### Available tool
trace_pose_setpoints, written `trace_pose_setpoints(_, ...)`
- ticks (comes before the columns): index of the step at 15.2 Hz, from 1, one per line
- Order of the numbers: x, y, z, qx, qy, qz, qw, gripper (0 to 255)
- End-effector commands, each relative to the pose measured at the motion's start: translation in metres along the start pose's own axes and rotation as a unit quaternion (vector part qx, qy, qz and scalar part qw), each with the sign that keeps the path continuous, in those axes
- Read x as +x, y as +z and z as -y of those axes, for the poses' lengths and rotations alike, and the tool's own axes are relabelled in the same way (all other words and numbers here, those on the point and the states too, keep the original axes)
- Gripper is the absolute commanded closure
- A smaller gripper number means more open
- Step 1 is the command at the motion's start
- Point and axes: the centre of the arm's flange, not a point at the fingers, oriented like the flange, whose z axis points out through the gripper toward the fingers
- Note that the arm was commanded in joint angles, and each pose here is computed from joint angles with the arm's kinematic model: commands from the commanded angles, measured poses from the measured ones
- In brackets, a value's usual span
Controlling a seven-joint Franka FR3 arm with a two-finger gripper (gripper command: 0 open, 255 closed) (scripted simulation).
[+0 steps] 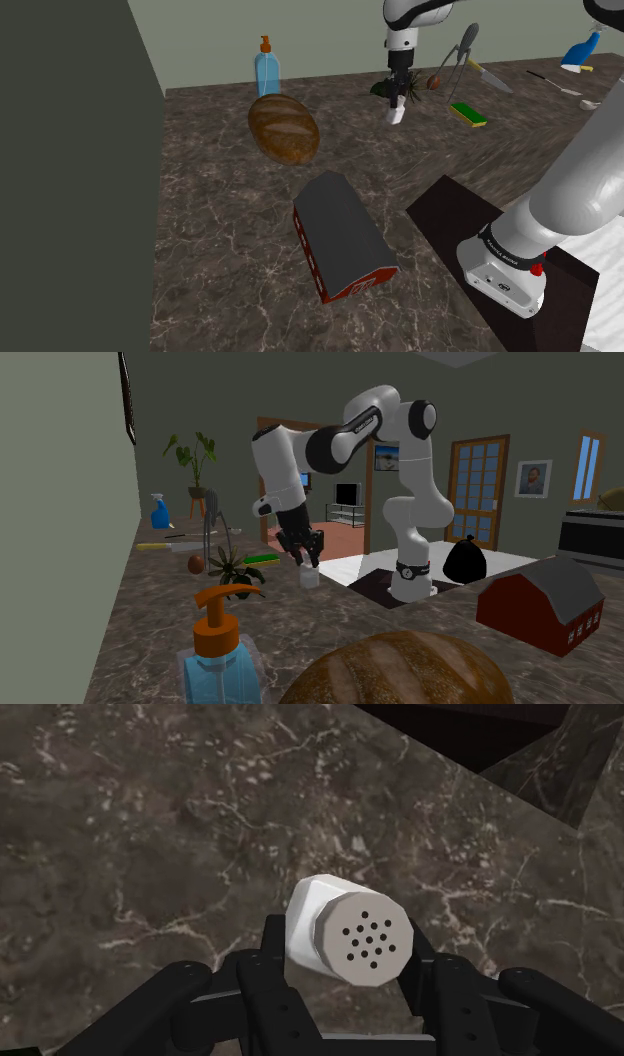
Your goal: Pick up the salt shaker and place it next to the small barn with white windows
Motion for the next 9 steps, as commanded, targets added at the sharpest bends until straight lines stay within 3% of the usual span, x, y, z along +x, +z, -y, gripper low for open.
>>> trace_pose_setpoints(1, -0.004, -0.011, 0.0, 0.0, 0.0, 0.0, 1.0, 255)
trace_pose_setpoints(9, -0.018, -0.05, 0.004, 0.0, 0.0, 0.0, 1.0, 255)
